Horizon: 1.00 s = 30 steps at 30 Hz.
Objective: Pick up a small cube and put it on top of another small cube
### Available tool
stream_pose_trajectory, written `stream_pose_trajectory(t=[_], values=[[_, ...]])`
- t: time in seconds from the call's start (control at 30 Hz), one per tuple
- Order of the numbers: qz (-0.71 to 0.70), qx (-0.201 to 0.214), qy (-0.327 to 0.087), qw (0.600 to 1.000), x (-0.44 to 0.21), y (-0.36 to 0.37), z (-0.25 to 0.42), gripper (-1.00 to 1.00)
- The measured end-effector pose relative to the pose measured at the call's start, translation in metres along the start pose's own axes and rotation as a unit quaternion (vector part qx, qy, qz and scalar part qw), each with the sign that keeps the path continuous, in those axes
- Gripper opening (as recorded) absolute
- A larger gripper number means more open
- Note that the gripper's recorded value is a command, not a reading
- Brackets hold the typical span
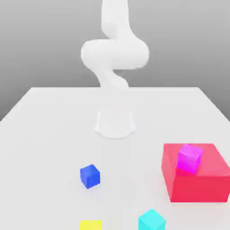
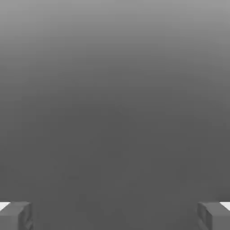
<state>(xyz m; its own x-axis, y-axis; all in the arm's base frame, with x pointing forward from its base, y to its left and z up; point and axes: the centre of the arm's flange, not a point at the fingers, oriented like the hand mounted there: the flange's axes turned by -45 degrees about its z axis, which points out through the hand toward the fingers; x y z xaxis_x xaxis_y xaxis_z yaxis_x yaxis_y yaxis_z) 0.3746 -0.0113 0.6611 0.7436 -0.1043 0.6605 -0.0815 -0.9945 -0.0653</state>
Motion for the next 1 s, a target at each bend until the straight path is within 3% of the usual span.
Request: stream_pose_trajectory(t=[0.33, 0.6, 0.87, 0.9, 1.0], values=[[0.209, -0.061, -0.166, 0.962, -0.128, 0.058, 0.216, 0.00], [0.379, -0.168, -0.291, 0.862, -0.320, 0.100, 0.313, 0.00], [0.398, -0.181, -0.304, 0.846, -0.383, 0.108, 0.361, 0.00], [0.398, -0.182, -0.305, 0.846, -0.387, 0.108, 0.364, -1.00], [0.398, -0.182, -0.304, 0.846, -0.387, 0.108, 0.364, -1.00]])
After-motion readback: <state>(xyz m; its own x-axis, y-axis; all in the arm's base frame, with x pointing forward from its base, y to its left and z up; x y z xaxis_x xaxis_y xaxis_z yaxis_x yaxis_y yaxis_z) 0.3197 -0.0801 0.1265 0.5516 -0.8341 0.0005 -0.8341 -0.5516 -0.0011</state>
